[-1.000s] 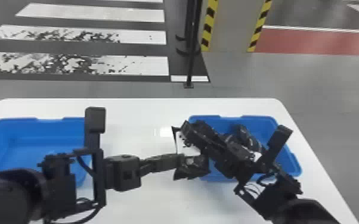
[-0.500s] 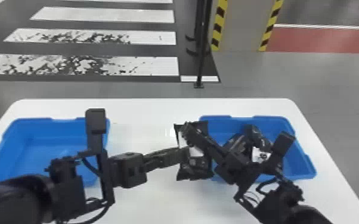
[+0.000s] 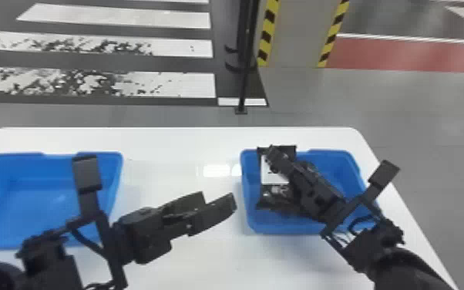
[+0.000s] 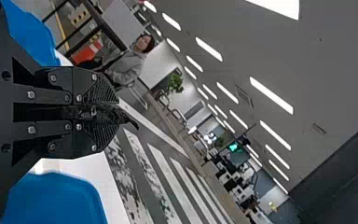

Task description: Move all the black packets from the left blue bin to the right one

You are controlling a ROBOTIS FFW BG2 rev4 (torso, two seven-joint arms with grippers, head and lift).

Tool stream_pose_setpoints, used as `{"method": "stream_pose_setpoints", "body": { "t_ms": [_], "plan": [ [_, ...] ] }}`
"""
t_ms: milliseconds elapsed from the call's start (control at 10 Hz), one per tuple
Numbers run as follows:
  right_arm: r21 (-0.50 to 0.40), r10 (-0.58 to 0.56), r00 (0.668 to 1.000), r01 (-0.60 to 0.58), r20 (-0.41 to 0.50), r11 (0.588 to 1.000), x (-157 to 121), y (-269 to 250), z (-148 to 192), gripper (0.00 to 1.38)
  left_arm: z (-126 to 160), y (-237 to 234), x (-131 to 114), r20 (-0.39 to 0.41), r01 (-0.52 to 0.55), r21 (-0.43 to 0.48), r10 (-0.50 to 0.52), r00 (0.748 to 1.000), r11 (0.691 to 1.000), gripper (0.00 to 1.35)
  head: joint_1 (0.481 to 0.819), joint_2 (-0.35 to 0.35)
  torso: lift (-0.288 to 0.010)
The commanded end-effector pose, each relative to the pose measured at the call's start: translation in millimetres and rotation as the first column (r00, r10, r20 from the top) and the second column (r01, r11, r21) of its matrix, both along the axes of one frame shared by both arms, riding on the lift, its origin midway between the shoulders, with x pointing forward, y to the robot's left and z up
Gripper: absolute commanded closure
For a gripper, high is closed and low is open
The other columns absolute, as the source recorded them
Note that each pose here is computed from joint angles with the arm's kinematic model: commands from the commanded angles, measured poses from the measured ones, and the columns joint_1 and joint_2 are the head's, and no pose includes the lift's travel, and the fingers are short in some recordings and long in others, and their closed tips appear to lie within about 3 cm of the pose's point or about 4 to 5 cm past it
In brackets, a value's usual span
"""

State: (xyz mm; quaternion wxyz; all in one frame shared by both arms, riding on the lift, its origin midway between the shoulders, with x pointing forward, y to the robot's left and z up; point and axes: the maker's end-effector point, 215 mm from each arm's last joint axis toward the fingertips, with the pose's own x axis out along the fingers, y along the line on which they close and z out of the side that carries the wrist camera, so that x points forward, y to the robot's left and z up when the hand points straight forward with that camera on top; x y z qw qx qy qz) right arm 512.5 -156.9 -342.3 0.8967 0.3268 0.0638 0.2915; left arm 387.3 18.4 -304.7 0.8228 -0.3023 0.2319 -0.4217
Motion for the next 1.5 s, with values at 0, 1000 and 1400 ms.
{"method": "stream_pose_setpoints", "body": {
  "t_ms": [0,1000,1400],
  "plan": [
    [-0.06,-0.071,0.997,0.07,-0.019,0.996,23.0,-43.0,-14.4,1.28,26.1,15.0,-3.9,0.084,-0.077,-0.054,0.081,0.993,0.996,0.13,0.695,-0.155,-0.138],
    [-0.488,-0.377,0.886,0.463,0.268,0.74,-63.1,-181.8,-1.3,0.13,7.3,186.2,-43.7,0.236,-0.522,0.136,0.485,0.842,0.842,0.13,0.695,-0.245,-0.138],
    [-0.535,-0.328,0.883,0.466,0.337,0.705,-165.0,-129.4,29.3,0.13,-7.7,273.4,-70.2,0.388,-0.654,0.379,0.53,0.754,0.654,0.13,0.695,-0.078,-0.138]
  ]
}}
